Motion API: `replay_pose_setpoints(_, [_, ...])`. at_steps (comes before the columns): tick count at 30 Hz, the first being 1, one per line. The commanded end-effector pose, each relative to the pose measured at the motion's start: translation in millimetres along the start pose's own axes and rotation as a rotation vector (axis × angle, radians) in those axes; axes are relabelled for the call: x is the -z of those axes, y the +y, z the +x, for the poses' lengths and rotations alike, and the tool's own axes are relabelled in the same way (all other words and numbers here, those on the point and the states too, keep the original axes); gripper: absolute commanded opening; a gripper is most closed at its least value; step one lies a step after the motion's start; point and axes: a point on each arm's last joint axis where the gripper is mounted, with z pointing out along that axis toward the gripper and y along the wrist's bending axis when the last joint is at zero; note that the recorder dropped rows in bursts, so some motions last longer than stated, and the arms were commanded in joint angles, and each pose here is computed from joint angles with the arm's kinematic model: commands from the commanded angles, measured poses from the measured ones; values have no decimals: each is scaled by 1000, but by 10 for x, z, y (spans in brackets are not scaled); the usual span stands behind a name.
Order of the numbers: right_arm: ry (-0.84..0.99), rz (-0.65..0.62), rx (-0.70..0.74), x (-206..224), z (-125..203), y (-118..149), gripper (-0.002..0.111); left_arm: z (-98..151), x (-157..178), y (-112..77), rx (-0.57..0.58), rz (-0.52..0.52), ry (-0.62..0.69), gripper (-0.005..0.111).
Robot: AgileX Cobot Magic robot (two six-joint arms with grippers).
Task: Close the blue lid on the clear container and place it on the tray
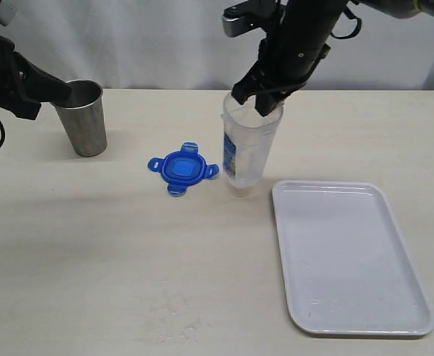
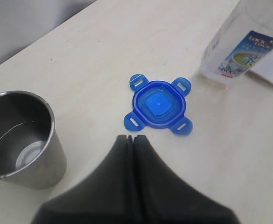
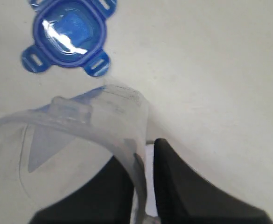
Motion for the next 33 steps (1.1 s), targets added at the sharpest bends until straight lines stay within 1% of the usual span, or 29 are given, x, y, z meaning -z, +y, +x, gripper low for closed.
replay_pose_setpoints(1, [-11,-2,-93,37,79,-305,5,-10,-2,-9,9,8,-14,0])
replay_pose_setpoints(3, [-13,-37,-113,-11,97,-364,5,-10,-2,-9,5,8,-14,0])
replay_pose_setpoints(5, [-11,-67,-107,-73,95,-366,5,-10,-2,-9,5,8,-14,0])
replay_pose_setpoints(13, [44,-84,-107,-352,113,-383,5,-10,-2,-9,5,8,-14,0])
replay_pose_setpoints(23, [37,-82,-105,-348,92,-391,6,-9,-2,-10,4,8,-13,0])
replay_pose_setpoints(25, [21,-91,-109,-319,67,-385,11,-9,-2,-10,4,8,-13,0])
replay_pose_setpoints(30, [-32,-83,-127,-192,-23,-390,33,-9,-2,-10,4,8,-13,0])
replay_pose_setpoints(33, [-37,-83,-130,-179,-36,-382,42,-9,-2,-10,4,8,-13,0])
